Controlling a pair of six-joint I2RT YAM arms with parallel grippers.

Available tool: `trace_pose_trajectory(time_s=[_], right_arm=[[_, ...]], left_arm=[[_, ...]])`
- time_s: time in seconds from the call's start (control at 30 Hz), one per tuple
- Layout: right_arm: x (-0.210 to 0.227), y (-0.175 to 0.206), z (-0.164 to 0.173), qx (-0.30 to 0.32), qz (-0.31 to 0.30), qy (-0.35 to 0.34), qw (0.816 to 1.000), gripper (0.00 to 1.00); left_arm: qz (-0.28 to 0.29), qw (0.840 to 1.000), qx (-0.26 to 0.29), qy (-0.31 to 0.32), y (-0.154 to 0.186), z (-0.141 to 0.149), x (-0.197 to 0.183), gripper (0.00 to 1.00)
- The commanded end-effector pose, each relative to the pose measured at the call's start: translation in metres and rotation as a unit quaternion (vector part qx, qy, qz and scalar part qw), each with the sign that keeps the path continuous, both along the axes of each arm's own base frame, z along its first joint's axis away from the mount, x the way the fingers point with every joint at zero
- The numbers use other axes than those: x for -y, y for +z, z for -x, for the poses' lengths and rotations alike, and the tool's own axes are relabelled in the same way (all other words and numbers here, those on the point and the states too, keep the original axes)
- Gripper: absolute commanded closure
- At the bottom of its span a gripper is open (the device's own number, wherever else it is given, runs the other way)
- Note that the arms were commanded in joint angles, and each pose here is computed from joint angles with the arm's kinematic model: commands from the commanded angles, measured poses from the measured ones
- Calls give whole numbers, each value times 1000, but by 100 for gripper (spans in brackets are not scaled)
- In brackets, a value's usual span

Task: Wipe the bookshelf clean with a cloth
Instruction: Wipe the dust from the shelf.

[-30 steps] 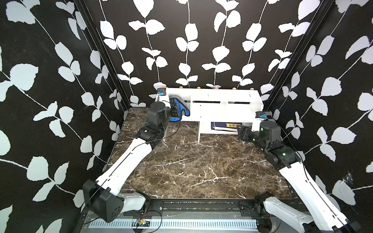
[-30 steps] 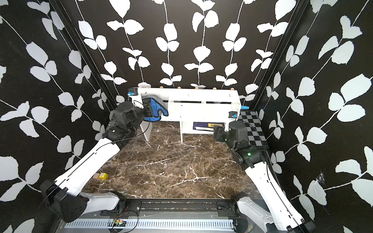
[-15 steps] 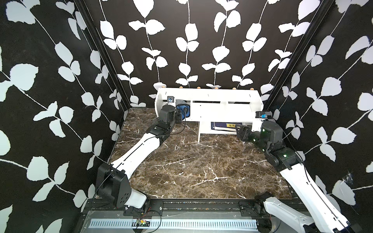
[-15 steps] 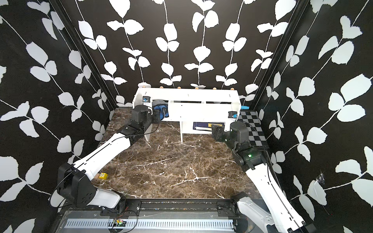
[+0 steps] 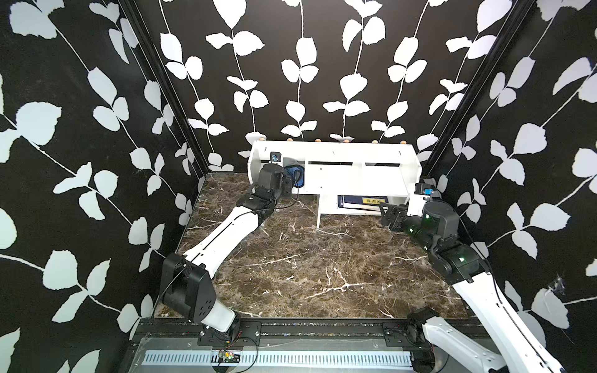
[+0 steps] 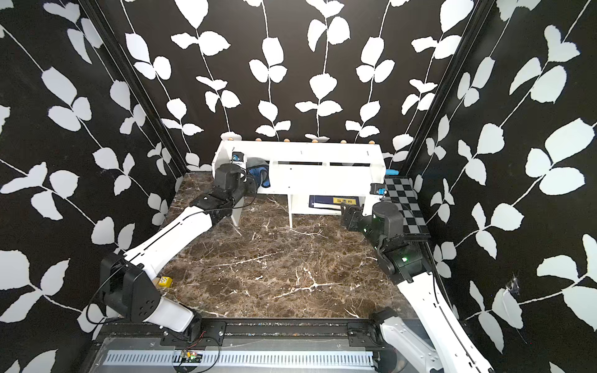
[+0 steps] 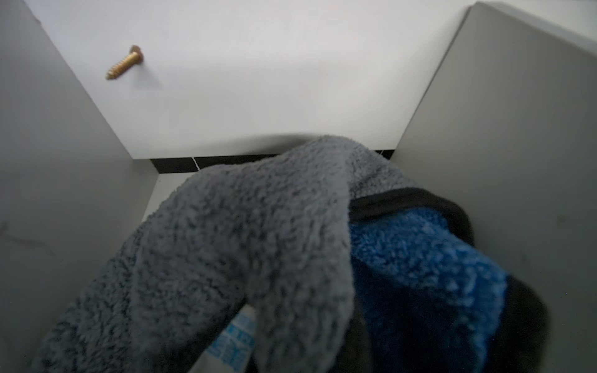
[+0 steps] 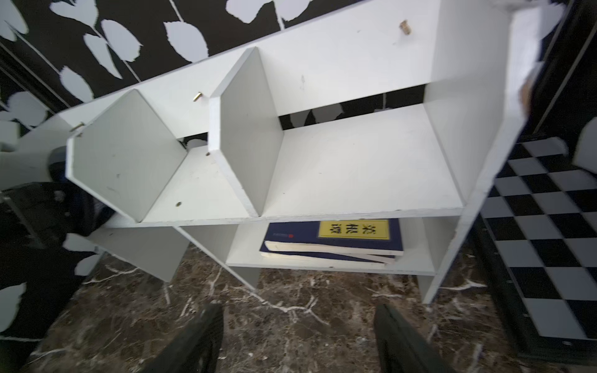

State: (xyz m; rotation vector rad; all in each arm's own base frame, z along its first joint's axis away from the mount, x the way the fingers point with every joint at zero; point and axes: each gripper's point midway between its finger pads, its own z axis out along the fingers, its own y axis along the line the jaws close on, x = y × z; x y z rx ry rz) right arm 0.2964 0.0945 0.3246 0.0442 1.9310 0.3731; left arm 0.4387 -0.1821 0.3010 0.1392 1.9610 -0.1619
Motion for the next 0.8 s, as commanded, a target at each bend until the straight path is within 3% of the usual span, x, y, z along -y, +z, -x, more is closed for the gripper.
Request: trace_pose_trajectory(time_s=[0.0,0.2,0.37,0.47,0.53,0.67,0.77], right_arm=[[54,16,-8,14,51,-132,990,14],[90,44,-66,-16,-57,-139,988,13],[63,62,-109,-22,-92,-42,995,21],[68,51,-118,-33,-89,-55,994,25],[75,41,-123,-43,-81,-72,993,36],[70,24,-131,-67,-73,-52,994,74],[60,17,-128,-70,-81,-26,994,90]], left_arm=[[-5,1000,22,13,26,9,-14,100],[10,1000,26,10,33,4,-13,100],[17,1000,24,9,34,3,-14,100],[28,999,25,9,35,3,-19,100],[38,999,30,-4,37,3,-17,100],[44,998,39,-28,39,-1,-7,100],[49,997,43,-44,33,-6,1,100]])
